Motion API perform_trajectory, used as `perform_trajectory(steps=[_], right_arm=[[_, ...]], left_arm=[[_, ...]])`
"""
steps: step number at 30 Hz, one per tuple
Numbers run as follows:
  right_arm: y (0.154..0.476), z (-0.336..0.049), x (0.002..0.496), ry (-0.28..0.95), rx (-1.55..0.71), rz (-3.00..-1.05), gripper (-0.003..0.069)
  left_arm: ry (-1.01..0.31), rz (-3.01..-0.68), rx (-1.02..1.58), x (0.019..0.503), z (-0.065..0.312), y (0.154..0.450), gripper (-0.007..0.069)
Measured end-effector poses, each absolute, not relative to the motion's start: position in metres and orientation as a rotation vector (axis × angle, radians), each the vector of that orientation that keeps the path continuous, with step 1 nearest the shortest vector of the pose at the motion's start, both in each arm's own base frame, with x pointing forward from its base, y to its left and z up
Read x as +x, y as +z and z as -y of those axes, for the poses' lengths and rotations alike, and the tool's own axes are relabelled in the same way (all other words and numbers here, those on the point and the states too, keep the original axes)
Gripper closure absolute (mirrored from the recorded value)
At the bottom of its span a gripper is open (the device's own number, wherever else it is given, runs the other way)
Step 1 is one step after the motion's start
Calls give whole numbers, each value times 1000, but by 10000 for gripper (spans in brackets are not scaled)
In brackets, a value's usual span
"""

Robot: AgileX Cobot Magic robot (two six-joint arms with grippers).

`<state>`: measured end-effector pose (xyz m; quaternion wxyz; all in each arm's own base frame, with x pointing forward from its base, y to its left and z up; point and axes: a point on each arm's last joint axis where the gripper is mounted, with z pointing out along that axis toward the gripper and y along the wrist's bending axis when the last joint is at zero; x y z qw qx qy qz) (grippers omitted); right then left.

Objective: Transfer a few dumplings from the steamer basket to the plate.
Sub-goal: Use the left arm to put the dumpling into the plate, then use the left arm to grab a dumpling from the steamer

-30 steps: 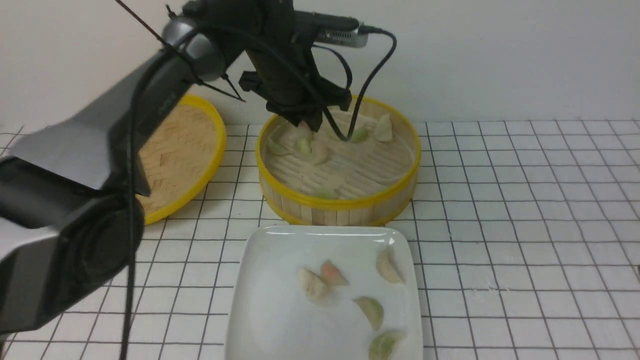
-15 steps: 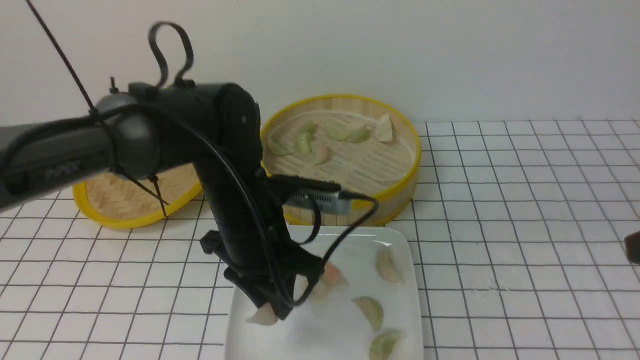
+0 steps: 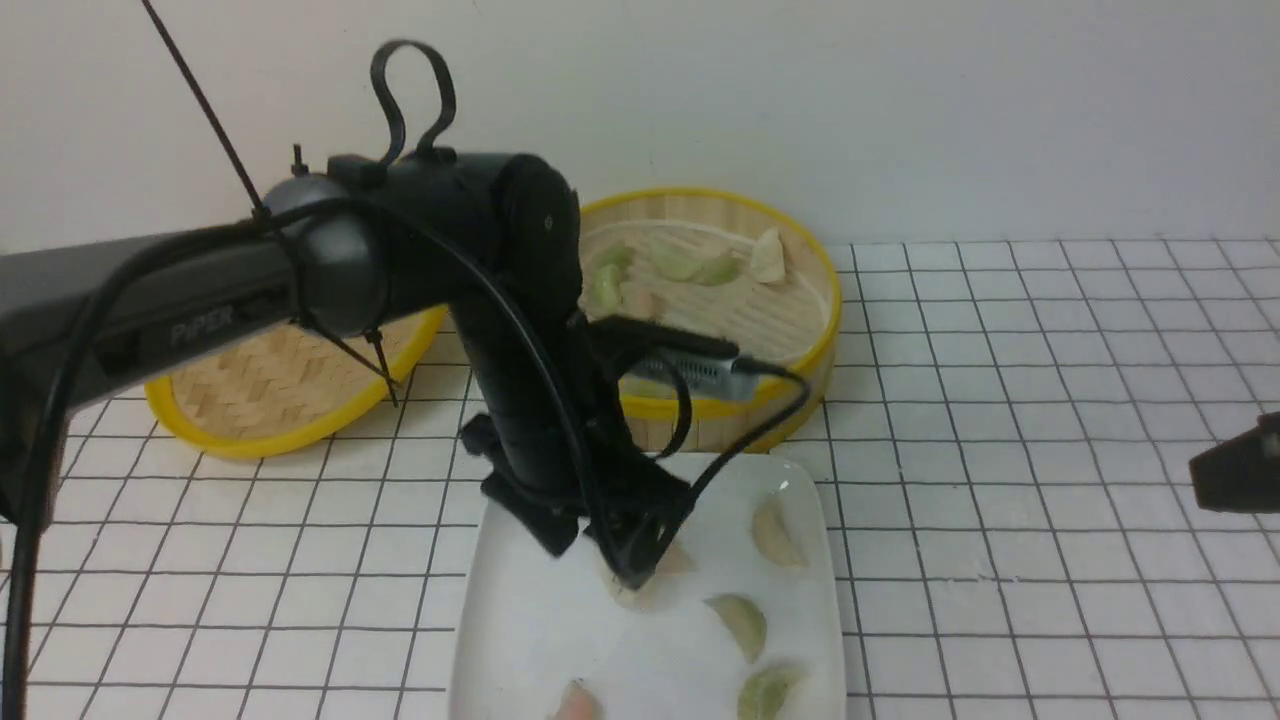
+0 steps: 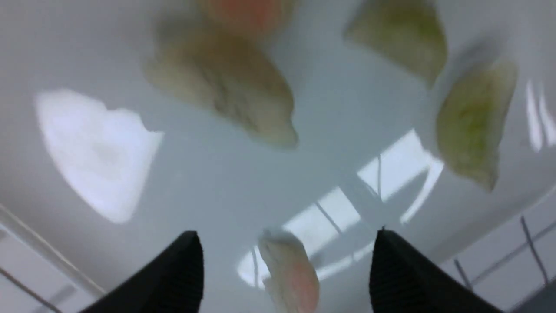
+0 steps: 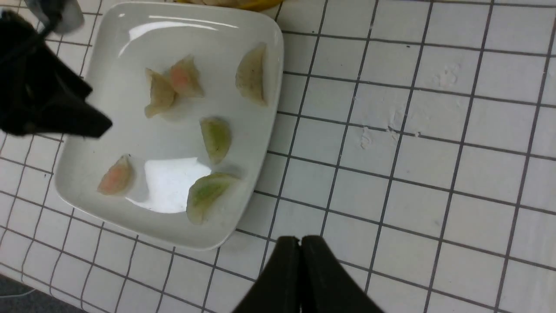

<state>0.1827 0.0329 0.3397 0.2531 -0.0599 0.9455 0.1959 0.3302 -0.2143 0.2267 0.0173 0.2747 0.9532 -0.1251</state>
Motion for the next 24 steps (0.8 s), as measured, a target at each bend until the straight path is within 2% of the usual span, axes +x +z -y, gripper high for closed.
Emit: perform_trajectory(steps=[4, 7, 9, 11, 18, 20, 23, 24], right_arm=[[340, -33, 183, 534, -162, -2570, 672], [340, -33, 183, 534, -162, -2570, 672], [340, -33, 183, 541, -165, -2567, 672], [340, -34, 183, 544, -166, -2565, 672], [340, -34, 181, 551, -178, -2579, 672], [340, -34, 181, 551, -182, -2582, 672], [340, -34, 181, 552, -184, -2585, 672], [339, -34, 181, 552, -188, -2586, 672]], left_arm=[[-348, -2767, 723, 374, 221, 263, 172], [-348, -2719, 655, 407, 222, 267, 180], [-335, -2716, 647, 425, 225, 258, 180], [-311, -2735, 664, 446, 231, 235, 180], [-294, -2773, 681, 471, 243, 184, 180], [-285, -2787, 686, 473, 244, 174, 180], [-284, -2781, 685, 474, 244, 175, 190], [-280, -2786, 688, 474, 244, 173, 222]])
